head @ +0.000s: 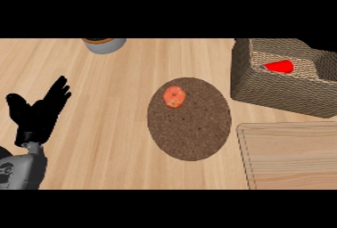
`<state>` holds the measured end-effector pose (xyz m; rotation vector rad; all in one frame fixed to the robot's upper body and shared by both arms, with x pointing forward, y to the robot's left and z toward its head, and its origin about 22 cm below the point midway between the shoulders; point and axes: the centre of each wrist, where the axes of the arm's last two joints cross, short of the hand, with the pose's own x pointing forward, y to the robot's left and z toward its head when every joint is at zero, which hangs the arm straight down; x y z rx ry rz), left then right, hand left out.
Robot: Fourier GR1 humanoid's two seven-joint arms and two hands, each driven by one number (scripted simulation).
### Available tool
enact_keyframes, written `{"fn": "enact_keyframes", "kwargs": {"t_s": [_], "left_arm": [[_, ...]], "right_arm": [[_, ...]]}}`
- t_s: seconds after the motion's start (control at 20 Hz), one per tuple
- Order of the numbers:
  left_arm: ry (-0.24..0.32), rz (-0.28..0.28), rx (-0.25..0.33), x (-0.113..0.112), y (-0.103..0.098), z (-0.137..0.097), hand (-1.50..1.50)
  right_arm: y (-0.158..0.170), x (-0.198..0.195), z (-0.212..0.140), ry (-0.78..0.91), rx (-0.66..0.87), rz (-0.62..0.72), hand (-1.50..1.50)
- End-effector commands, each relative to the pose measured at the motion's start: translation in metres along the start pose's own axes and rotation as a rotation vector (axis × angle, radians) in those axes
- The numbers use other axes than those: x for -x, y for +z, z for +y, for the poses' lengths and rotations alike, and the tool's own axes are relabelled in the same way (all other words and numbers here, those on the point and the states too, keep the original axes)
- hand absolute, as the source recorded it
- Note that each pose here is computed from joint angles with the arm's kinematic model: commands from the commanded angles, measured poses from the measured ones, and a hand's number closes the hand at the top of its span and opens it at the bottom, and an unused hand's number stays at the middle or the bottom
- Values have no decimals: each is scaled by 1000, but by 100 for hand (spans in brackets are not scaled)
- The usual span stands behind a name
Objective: Pick the can from the cutting board and place it in the basket
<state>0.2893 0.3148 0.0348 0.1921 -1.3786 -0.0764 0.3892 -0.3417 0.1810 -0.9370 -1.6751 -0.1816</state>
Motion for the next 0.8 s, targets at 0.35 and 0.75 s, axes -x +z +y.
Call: {"fn": "enact_keyframes", "kwargs": {"t_s": [0.35, 0.75], "left_arm": [[23, 0, -41, 14, 2, 4, 0], [-1, -5, 2, 2, 8, 0, 0]], "right_arm": [[-14, 63, -166, -219, 46, 96, -150], [-13, 104, -269, -147, -84, 131, -150]]}}
